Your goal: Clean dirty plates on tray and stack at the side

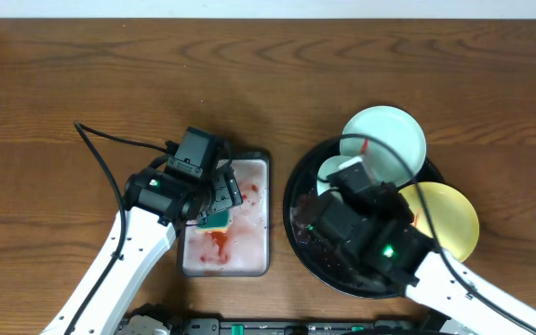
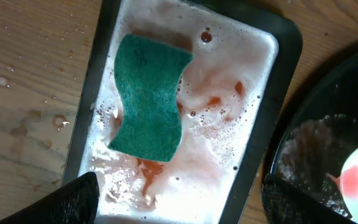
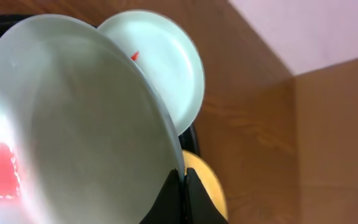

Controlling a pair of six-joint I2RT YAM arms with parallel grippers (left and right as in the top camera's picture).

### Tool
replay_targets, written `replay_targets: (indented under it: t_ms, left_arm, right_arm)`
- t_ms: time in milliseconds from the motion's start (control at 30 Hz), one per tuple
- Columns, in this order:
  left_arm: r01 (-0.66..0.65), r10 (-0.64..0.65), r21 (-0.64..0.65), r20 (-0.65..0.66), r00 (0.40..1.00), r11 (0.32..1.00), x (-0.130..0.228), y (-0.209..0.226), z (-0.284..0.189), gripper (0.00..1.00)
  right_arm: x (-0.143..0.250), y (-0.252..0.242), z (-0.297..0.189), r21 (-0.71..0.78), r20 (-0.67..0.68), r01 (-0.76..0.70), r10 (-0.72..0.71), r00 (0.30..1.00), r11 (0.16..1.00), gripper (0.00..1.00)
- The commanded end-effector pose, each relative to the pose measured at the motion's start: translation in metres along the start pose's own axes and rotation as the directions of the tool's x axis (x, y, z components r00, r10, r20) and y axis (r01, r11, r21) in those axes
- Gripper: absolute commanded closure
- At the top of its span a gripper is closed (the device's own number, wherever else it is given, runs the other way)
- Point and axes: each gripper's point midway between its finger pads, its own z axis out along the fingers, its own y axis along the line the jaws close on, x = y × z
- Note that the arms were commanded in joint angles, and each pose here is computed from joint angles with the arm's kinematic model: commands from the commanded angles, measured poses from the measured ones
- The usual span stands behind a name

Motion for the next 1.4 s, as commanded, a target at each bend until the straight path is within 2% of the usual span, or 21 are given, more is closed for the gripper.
replay_targets:
  t_ms: [0, 300, 1367]
  left_arm:
    - [-0.006, 0.006, -0.01, -0.002, 1.0, 1.0, 0.0, 0.002, 0.001, 0.16]
    - [-0.006, 0.006, -0.01, -0.002, 1.0, 1.0, 0.0, 0.002, 0.001, 0.16]
    - [-0.006, 0.006, -0.01, -0.002, 1.0, 1.0, 0.0, 0.002, 0.001, 0.15]
  right_arm:
    - [-0.022, -0.016, -0.02, 0.128, 0.115, 0.016, -0.031, 0.993, 0.992, 0.99]
    - [-0.04, -0.013, -0.053, 0.217, 0.255, 0.054, -0.11, 0.961, 0.975, 0.99]
    - [-0.038, -0.013, -0.055, 0.223, 0.253, 0.073, -0.13, 0.959, 0.972, 0.99]
